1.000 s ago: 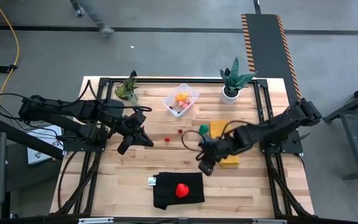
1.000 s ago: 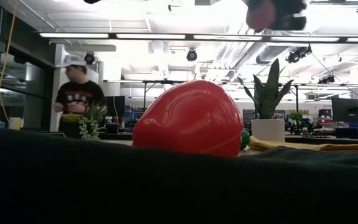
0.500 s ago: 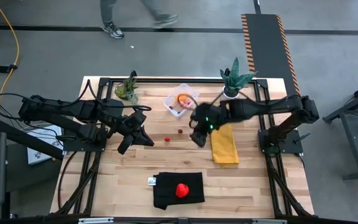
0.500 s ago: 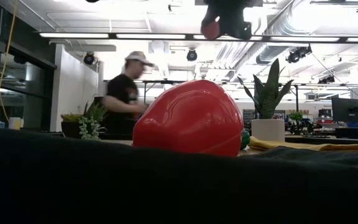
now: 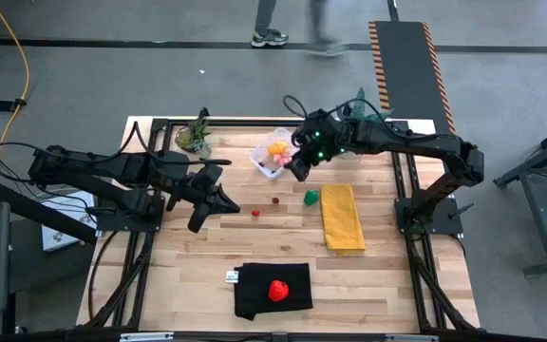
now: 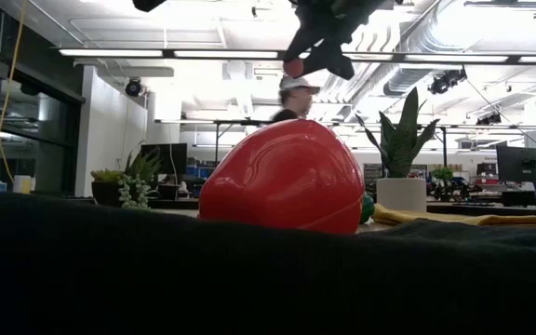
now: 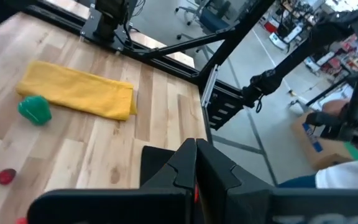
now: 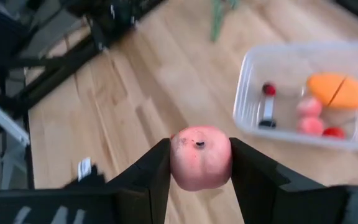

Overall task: Pick and placing Produce into tupperware
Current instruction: Put the pink peach into the transparent bin

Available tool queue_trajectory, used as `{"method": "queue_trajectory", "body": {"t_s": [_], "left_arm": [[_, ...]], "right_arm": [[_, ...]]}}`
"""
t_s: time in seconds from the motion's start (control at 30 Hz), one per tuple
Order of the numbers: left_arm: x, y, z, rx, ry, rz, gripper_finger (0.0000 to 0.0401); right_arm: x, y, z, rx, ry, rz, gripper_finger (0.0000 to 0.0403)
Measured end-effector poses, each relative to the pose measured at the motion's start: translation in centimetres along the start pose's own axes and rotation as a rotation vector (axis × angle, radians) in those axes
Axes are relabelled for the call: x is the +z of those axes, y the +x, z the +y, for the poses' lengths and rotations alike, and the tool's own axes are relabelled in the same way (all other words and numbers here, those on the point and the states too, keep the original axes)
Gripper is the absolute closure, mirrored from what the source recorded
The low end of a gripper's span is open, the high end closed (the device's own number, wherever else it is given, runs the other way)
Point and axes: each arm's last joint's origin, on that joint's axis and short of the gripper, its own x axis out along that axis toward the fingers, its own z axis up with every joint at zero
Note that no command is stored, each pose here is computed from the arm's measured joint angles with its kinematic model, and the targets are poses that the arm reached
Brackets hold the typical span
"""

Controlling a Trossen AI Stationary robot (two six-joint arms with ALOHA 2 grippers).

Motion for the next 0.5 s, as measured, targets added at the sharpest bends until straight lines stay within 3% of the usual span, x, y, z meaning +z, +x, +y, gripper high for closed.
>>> {"method": "queue_trajectory", "body": {"t_s": [0.23,0.5], "left_arm": [[0.1,0.0,0.2,0.058,0.043,-0.029,0.0400],[0.2,0.0,0.3,0.113,0.037,-0.058,0.0400]], "right_arm": [[1.3,0.5,-2.4,-0.017,0.009,-0.038,0.0273],[2.0,2.7,-5.9,-0.039,0.034,0.019,0.0273]]}}
